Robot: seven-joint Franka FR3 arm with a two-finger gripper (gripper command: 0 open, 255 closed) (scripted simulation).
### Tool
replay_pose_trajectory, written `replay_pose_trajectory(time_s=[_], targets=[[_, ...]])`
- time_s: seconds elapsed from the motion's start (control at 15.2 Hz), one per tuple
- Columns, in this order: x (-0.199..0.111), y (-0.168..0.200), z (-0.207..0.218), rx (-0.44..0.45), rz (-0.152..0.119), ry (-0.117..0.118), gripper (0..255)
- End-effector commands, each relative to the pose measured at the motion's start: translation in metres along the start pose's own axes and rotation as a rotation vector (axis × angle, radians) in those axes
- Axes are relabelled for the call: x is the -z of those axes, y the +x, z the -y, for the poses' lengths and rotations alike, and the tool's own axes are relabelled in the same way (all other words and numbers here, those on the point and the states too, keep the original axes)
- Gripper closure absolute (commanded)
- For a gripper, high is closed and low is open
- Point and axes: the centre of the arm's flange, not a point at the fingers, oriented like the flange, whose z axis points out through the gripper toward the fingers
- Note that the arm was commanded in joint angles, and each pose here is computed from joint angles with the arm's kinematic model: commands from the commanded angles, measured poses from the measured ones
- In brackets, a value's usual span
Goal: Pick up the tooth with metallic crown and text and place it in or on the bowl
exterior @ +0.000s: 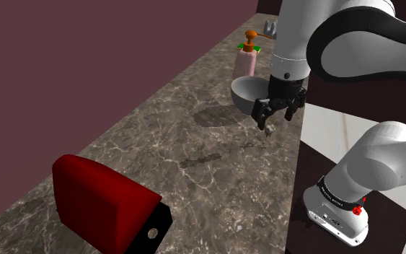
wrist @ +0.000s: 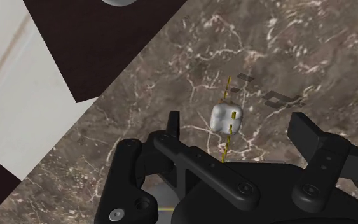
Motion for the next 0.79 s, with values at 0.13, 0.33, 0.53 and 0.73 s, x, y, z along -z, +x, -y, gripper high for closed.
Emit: replay_pose_trajectory(time_s=[0.13,0.33,0.53,0.73], targets=[[-0.0186,-0.0002,0.0000,-0.001,0.000,0.000,0],[-0.0186,-0.0002,0.0000,-0.001,0.000,0.000,0],[-0.0186,-0.0002,0.0000,-0.001,0.000,0.000,0],[-0.0186,-0.0002,0.0000,-0.001,0.000,0.000,255]])
